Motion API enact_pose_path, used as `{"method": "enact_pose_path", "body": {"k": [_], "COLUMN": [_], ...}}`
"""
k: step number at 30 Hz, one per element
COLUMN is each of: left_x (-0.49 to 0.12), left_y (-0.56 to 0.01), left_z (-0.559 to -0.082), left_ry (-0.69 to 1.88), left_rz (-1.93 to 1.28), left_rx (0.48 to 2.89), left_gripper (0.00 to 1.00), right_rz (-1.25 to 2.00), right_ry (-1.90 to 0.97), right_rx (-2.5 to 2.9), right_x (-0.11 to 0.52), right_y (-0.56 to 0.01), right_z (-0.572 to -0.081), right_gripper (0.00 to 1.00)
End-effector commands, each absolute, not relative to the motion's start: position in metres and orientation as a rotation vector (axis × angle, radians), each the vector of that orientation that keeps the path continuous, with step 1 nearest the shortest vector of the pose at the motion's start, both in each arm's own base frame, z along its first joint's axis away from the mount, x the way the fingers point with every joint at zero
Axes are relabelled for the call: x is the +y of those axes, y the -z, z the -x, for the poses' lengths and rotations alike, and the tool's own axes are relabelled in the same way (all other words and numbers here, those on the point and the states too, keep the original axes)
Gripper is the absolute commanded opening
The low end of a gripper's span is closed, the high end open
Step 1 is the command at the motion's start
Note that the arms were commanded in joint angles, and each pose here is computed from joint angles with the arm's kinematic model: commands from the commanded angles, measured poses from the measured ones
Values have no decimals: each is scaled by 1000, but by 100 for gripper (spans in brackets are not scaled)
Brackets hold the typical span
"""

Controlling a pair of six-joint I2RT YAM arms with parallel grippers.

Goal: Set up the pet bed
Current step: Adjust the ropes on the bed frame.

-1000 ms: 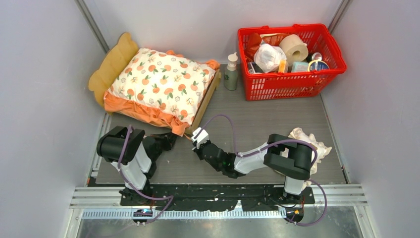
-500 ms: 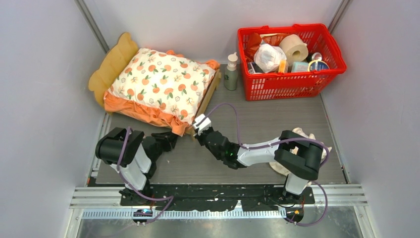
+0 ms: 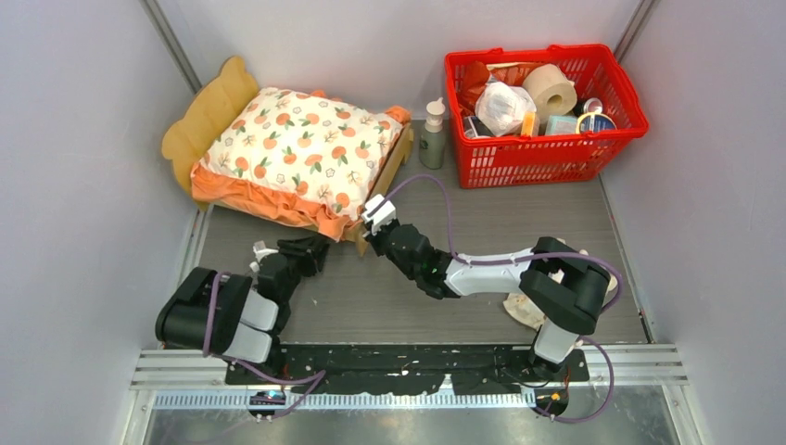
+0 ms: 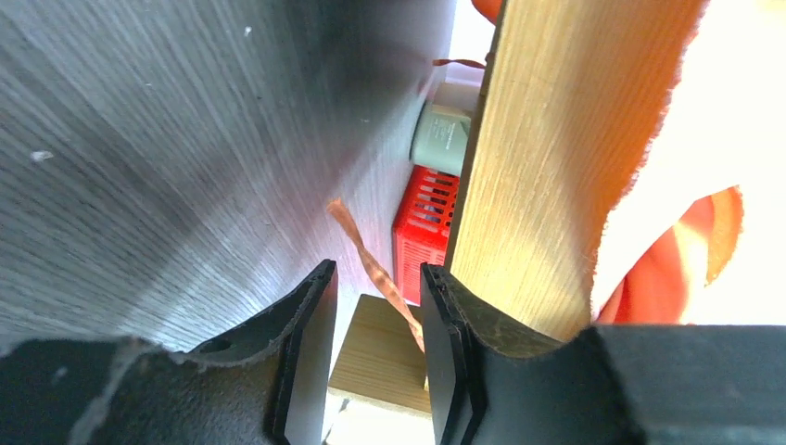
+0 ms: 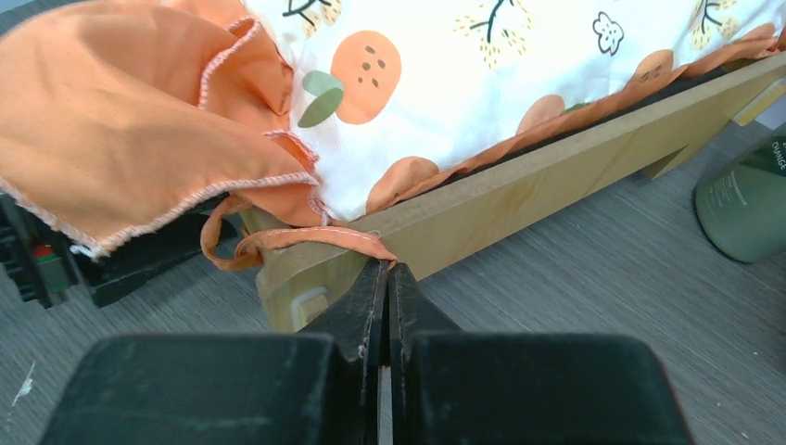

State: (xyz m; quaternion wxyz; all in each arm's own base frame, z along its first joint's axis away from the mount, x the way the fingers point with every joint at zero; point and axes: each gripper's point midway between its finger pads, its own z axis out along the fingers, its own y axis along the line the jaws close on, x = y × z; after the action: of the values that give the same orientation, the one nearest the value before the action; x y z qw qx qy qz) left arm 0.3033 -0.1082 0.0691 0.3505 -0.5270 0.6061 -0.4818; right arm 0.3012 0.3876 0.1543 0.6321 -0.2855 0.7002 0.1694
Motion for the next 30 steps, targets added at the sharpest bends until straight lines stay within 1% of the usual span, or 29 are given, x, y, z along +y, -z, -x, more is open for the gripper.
{"method": "enact_pose_path", "body": {"k": [1,4,9,12,14,16,17,20,25,28,30], "left_x": [-93,-94,-99,-91,-81,-68,-64,-63,-63,-78,-95], "left_y": [-60,-47,-41,-38,-39,-57,-59,-53,-40,-41,-45], "left_z": [-256,-250,-240,-241,-241,-244,-243,-242,-238,-241,-247], "left_ry": [1213,1192,1212,1136,1005,907,887,966,889,912,961], "left_rz": [1346,1415,1469,1469,1422,1303,1280,1316,1307,1301,1257], "left_rx": [1550,1592,1625,1620,1664,1637,1621,1534,1623,1724,1809], "left_gripper": [43,42,36,33,34,38,40,41,38,36,33], "right_rz": [607,608,615,611,600,591,585,560,519,494,487], "right_ry": [-444,-464,-481,-487,-488,-476,-470,-464,-471,-477,-480], "right_rx": [1556,1567,1583,1582,1582,1586,1592,1613,1635,1643,1638], "right_x": [392,393,395,394,393,393,392,389,385,384,384], "right_y": [-186,-183,-174,-174,-176,-178,-177,-174,-169,-170,-172], "right_z": [-307,-304,-302,-301,-301,-305,-307,-315,-318,-323,-324], "right_gripper": [5,5,5,5,5,5,5,5,5,5,5]}}
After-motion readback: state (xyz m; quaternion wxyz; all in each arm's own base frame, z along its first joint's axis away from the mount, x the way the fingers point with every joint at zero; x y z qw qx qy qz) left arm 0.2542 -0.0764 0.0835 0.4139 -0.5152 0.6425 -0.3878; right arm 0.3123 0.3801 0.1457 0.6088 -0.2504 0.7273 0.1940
